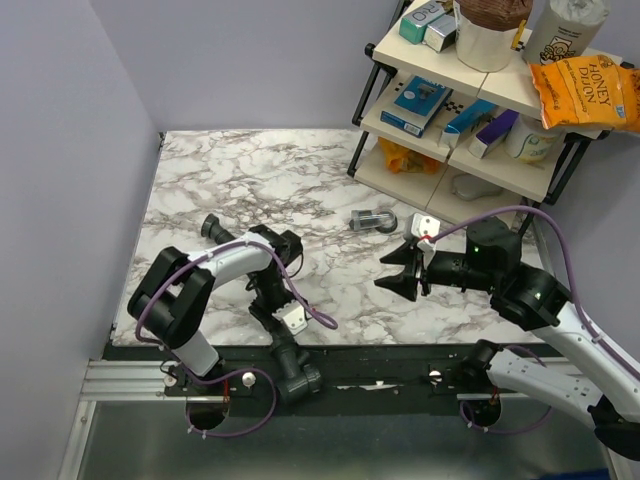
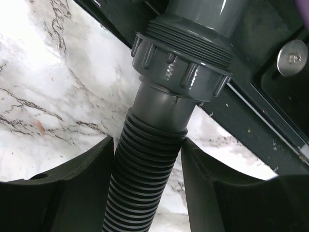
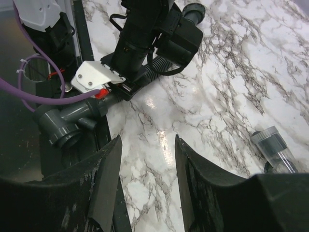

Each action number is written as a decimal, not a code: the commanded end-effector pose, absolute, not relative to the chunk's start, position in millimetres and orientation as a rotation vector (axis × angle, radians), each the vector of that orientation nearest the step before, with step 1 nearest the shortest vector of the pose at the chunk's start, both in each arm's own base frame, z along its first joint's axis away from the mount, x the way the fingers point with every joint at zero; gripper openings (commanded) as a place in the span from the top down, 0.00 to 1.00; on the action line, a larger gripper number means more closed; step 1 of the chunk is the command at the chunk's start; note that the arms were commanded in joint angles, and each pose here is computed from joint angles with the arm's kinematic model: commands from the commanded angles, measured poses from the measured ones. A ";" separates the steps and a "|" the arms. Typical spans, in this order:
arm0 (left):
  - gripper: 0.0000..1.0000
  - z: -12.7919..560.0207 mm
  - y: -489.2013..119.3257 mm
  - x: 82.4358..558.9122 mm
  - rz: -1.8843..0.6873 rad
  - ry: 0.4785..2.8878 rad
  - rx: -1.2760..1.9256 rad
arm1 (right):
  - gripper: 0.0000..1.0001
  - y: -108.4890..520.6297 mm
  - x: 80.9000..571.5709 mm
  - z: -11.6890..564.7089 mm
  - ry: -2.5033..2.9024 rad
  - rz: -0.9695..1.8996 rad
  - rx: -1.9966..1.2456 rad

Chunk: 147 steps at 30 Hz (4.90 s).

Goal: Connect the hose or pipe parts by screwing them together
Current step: Move the pipeline to the center of the board, then pick up the pipeline from the center of the board, then install the adaptor on the pipeline.

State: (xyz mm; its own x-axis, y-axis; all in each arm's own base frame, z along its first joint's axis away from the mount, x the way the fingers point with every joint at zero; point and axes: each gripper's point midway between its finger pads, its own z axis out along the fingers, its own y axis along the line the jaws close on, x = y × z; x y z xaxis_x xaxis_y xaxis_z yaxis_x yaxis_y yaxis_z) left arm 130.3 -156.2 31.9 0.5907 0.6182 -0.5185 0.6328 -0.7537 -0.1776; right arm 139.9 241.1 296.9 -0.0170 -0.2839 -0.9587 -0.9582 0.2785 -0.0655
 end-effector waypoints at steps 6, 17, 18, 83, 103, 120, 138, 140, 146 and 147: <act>0.90 38.3 -211.0 189.3 -0.639 1.057 2.517 | 0.47 234.2 134.8 323.5 1.462 0.813 -1.172; 1.00 118.8 -239.7 276.8 -0.700 1.575 1.956 | 0.48 234.8 136.5 325.7 1.455 0.807 -1.165; 1.00 113.8 -234.7 273.4 -0.697 1.587 1.979 | 0.48 233.9 139.2 325.5 1.460 0.793 -1.155; 0.37 12.6 -252.0 228.2 -0.575 1.773 2.128 | 0.46 193.0 184.0 269.2 1.664 0.589 -0.864; 1.00 212.8 -284.7 254.7 -0.484 1.430 1.888 | 0.58 172.8 209.0 369.9 1.470 0.437 -0.700; 1.00 328.9 -268.4 171.2 -0.657 1.127 1.740 | 0.63 230.2 147.6 519.5 0.963 0.722 -1.039; 1.00 375.3 -257.4 193.7 -0.497 1.115 1.503 | 0.94 243.7 211.9 397.4 1.442 0.631 -1.040; 1.00 373.7 -257.7 196.2 -0.489 1.121 1.497 | 0.98 251.1 204.8 397.6 1.435 0.688 -1.079; 1.00 371.5 -258.3 208.6 -0.455 1.150 1.449 | 0.99 256.7 186.5 386.6 1.473 0.783 -1.166; 1.00 369.8 -258.7 209.7 -0.453 1.153 1.446 | 0.99 256.9 183.8 386.0 1.475 0.795 -1.171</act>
